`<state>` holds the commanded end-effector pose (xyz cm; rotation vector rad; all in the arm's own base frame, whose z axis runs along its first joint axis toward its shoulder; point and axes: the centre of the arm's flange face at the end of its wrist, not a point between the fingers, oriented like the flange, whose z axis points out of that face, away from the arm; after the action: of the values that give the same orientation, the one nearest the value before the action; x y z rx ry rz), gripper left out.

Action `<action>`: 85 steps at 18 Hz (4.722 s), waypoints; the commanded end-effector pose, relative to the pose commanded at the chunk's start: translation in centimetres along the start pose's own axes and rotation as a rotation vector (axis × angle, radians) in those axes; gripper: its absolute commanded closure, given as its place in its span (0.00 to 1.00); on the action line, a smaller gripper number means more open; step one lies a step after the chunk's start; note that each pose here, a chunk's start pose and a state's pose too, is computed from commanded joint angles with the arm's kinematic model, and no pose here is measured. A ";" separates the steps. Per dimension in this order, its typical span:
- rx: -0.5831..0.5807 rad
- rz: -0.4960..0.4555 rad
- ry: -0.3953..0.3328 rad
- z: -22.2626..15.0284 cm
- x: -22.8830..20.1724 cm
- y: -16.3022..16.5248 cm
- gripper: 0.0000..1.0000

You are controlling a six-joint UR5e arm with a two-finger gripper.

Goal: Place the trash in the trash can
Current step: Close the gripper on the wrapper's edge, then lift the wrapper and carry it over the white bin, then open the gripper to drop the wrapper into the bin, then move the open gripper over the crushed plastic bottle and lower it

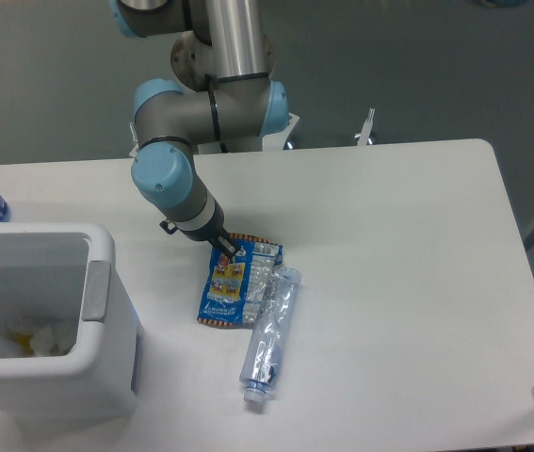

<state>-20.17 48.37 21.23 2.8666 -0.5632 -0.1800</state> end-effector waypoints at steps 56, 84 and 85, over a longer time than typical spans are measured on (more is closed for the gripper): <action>1.064 -0.305 0.169 -36.2 0.5 -0.1 1.00; 1.031 -0.419 0.153 -32.3 -4.2 3.4 0.00; 1.029 -0.459 0.152 -31.9 -5.4 4.3 0.00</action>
<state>-21.63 52.47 53.54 3.9093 0.1201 0.3774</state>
